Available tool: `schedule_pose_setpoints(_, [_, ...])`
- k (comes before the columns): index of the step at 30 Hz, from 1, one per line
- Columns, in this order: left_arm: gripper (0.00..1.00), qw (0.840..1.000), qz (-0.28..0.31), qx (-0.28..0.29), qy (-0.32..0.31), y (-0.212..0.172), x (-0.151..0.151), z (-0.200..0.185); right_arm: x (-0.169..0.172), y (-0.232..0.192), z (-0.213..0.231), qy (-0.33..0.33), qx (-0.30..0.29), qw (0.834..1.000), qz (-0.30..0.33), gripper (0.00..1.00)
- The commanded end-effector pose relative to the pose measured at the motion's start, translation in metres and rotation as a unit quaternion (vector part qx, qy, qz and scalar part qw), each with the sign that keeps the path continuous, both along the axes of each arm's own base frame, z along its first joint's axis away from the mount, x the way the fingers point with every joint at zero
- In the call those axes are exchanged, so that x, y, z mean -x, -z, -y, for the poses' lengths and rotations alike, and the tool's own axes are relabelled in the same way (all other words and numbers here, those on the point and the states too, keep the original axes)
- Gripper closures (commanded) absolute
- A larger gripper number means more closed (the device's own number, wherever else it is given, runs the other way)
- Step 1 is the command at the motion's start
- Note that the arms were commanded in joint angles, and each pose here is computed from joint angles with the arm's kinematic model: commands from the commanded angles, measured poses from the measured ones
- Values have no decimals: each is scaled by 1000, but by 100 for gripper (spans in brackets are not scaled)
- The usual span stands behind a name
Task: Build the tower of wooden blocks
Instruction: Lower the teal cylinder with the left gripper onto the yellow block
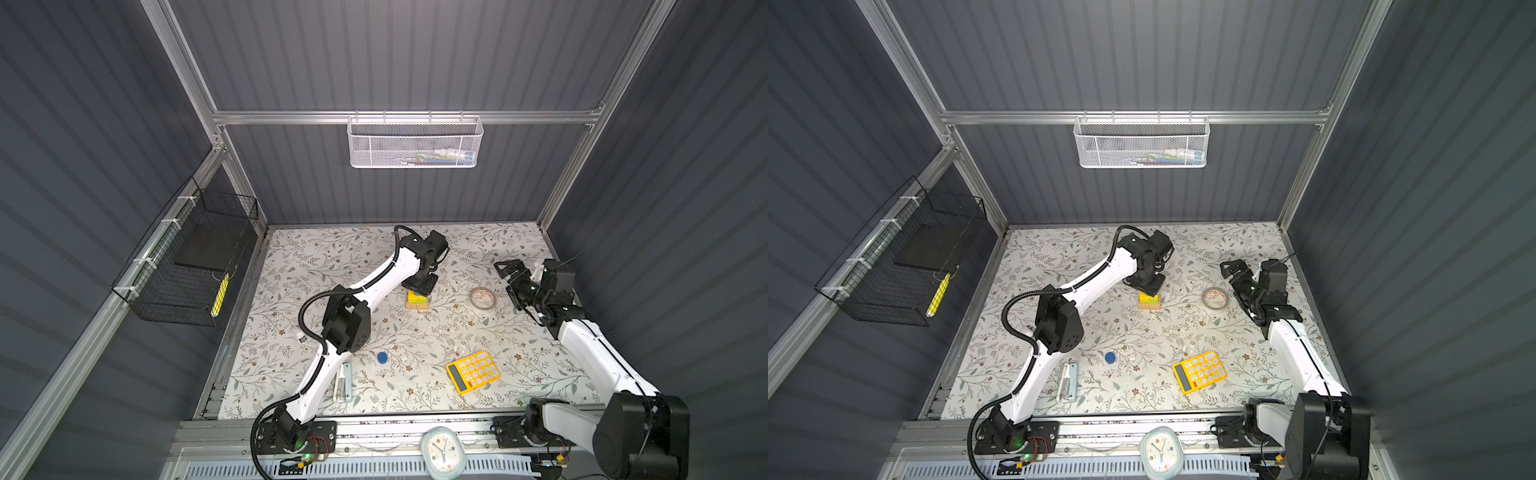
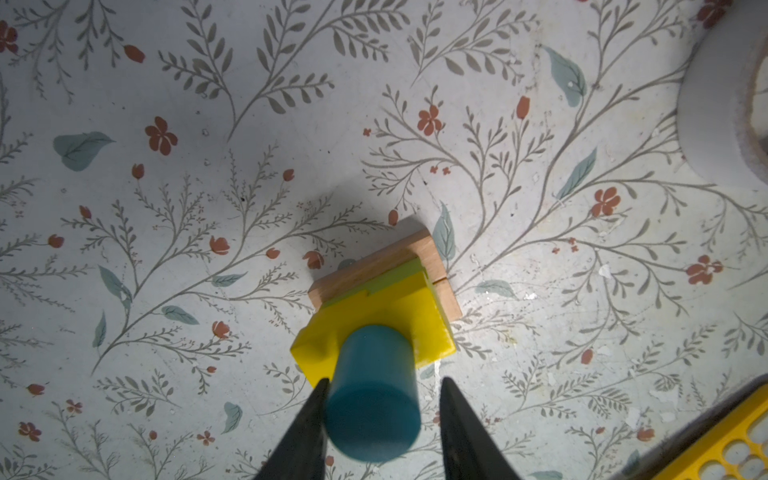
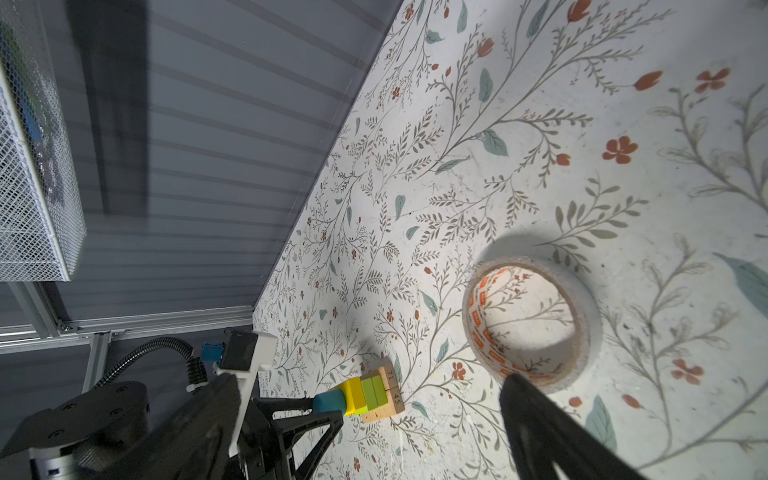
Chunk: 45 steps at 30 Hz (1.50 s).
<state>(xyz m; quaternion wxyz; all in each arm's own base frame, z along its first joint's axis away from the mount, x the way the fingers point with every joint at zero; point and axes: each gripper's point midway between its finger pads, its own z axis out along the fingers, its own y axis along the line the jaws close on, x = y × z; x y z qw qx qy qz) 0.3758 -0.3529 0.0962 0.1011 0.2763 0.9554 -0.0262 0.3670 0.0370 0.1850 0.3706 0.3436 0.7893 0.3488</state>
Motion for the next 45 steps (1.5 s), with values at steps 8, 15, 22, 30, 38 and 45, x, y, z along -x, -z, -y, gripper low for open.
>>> schedule_pose_setpoints(8, [60, 1000, -1, -3, -14, 7, -8, -3, -5, -9, 1, -2, -1, 1000, 13, 1])
schedule_pose_setpoints(15, [61, 1000, 3, 1, -16, 5, -10, -2, -5, -8, 1, -2, -2, 1000, 11, 1])
schedule_pose_setpoints(22, [61, 1000, 2, 5, -16, 5, -11, -1, -5, -7, 1, -2, -2, 1000, 10, 1])
schedule_pose_setpoints(30, [61, 1000, 1, 14, -16, 3, -10, 2, -6, -6, 0, -3, -3, 1000, 9, 1])
schedule_pose_setpoints(38, [62, 1000, 2, 16, -18, 3, -11, 3, -6, -5, 0, -4, -4, 1000, 8, 1])
schedule_pose_setpoints(45, [63, 1000, 4, 16, -20, 2, -12, 3, -6, -6, 1, -3, -4, 1000, 8, 1])
